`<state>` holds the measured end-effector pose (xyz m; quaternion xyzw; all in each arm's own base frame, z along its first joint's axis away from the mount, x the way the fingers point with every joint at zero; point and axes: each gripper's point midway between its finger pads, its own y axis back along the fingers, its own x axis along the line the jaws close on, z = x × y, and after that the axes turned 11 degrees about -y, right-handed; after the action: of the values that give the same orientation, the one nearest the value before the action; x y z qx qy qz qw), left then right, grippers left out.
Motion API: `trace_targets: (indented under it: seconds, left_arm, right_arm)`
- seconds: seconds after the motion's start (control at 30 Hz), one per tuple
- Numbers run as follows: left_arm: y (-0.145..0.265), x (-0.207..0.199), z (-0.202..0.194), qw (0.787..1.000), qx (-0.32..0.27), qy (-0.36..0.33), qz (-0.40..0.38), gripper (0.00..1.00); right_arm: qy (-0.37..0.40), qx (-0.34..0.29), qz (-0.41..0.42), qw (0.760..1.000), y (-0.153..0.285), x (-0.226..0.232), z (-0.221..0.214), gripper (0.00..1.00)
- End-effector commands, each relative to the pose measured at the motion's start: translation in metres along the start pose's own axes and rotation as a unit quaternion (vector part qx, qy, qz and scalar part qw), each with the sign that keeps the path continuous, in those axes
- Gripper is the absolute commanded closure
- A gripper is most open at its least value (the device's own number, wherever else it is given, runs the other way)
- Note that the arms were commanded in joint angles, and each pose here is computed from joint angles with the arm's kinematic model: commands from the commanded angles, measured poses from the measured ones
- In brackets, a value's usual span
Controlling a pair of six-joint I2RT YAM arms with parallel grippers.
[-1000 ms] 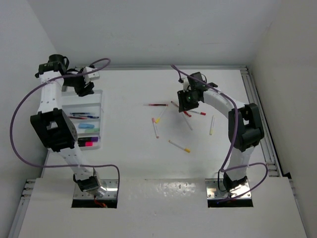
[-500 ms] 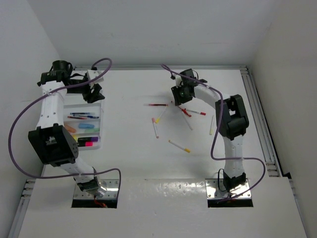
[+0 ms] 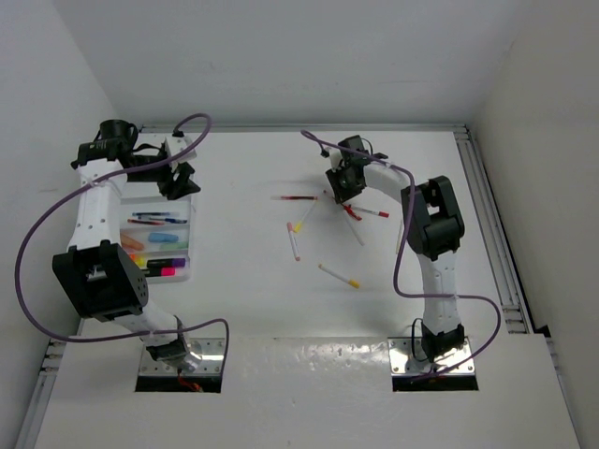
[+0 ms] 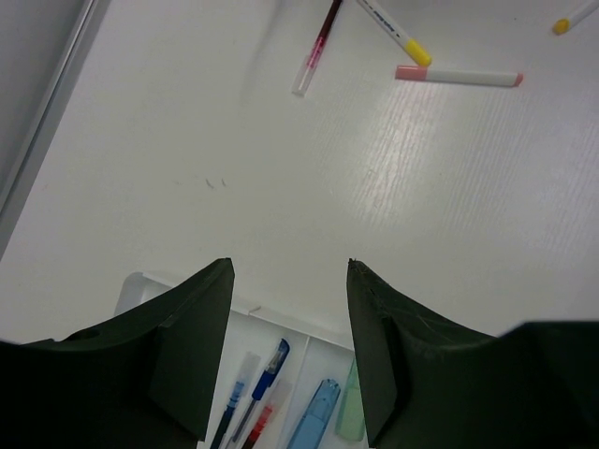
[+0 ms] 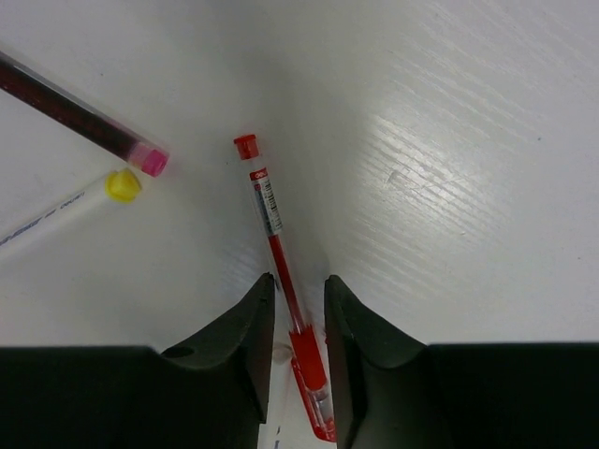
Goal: Sort the stationery into containers
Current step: Grab a piece of stationery with the right arm
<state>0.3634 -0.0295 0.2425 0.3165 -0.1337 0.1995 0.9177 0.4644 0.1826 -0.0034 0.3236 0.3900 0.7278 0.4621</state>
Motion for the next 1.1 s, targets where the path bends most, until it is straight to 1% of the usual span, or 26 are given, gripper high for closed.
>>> trace_targets:
  seconds: [0.0, 0.23, 0.27, 0.3, 0.4, 0.43, 0.57, 0.7, 0.8, 0.9, 1.0, 1.07]
  left_arm:
    - [0.006, 0.000, 0.021, 0.999, -0.031, -0.020, 0.011, 0.42]
    - [0.008, 0.001, 0.025, 0.999, -0.024, -0.017, 0.019, 0.41]
    - [0.009, 0.002, 0.027, 0.999, -0.023, -0.019, 0.021, 0.41]
    - [0.010, 0.000, 0.029, 0.999, -0.024, -0.021, 0.022, 0.41]
    - [0.012, -0.001, 0.032, 0.999, -0.024, -0.026, 0.027, 0.41]
    - [0.011, -0.001, 0.033, 0.999, -0.024, -0.028, 0.028, 0.41]
    - [0.012, -0.003, 0.038, 0.998, -0.031, -0.034, 0.033, 0.41]
    - [0.014, 0.000, 0.047, 0.997, -0.045, -0.028, 0.047, 0.42]
    - [0.015, 0.006, 0.056, 0.995, -0.066, -0.036, 0.061, 0.42]
    - [0.016, 0.002, 0.065, 0.993, -0.084, -0.049, 0.065, 0.41]
    - [0.012, -0.013, 0.071, 0.991, -0.094, -0.083, 0.052, 0.42]
    - [0.009, -0.033, 0.077, 0.986, -0.096, -0.135, 0.027, 0.42]
  right_arm:
    - [0.016, -0.011, -0.002, 1.000, -0.003, 0.001, 0.009, 0.75]
    - [0.018, -0.003, -0.002, 1.000, -0.004, 0.001, 0.008, 0.77]
    - [0.019, 0.002, -0.001, 1.000, -0.004, 0.002, 0.006, 0.79]
    - [0.022, 0.004, -0.001, 1.000, -0.005, 0.002, 0.006, 0.84]
    - [0.023, 0.006, 0.003, 1.000, -0.003, 0.005, 0.004, 0.89]
    - [0.023, 0.003, 0.004, 1.000, 0.001, 0.006, 0.006, 0.93]
    - [0.019, -0.014, 0.009, 1.000, 0.014, 0.010, 0.015, 0.98]
    - [0.016, -0.045, 0.018, 0.999, 0.038, 0.017, 0.036, 1.00]
    - [0.014, -0.068, 0.026, 0.997, 0.066, 0.025, 0.053, 1.00]
    - [0.017, -0.086, 0.039, 0.995, 0.087, 0.035, 0.062, 1.00]
    - [-0.004, -0.102, 0.066, 0.993, 0.115, 0.051, 0.068, 1.00]
    - [-0.032, -0.108, 0.119, 0.986, 0.135, 0.071, 0.067, 1.00]
